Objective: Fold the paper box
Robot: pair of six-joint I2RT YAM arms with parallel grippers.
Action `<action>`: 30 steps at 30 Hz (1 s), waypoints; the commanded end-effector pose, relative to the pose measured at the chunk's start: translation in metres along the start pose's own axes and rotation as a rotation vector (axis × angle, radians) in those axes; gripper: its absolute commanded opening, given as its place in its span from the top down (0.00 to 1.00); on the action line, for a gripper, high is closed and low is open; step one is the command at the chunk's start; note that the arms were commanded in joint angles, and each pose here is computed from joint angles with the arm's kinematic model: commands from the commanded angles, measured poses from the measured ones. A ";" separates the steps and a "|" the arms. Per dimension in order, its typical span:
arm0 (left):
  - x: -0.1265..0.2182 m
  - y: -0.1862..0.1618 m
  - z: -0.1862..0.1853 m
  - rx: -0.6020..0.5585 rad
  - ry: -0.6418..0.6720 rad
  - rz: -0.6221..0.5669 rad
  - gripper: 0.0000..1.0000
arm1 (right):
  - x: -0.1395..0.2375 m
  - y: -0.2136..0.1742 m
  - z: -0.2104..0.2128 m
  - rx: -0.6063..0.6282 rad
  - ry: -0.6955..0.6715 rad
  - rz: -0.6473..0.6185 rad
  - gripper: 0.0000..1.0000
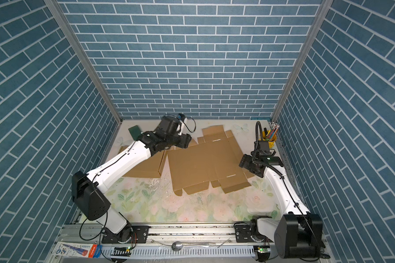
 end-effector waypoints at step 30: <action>-0.160 -0.139 -0.018 0.086 -0.076 0.359 0.44 | -0.127 0.045 0.007 0.079 0.251 0.121 0.31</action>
Point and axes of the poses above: each gripper's point midway between its finger pads, its own x axis back along the fingers, its own z axis along the line the jaws close on, y = z × x, the point moved 4 cm from there along x, back along the fingers, and after that the axes turned 8 degrees about x, right-handed, at the moved point
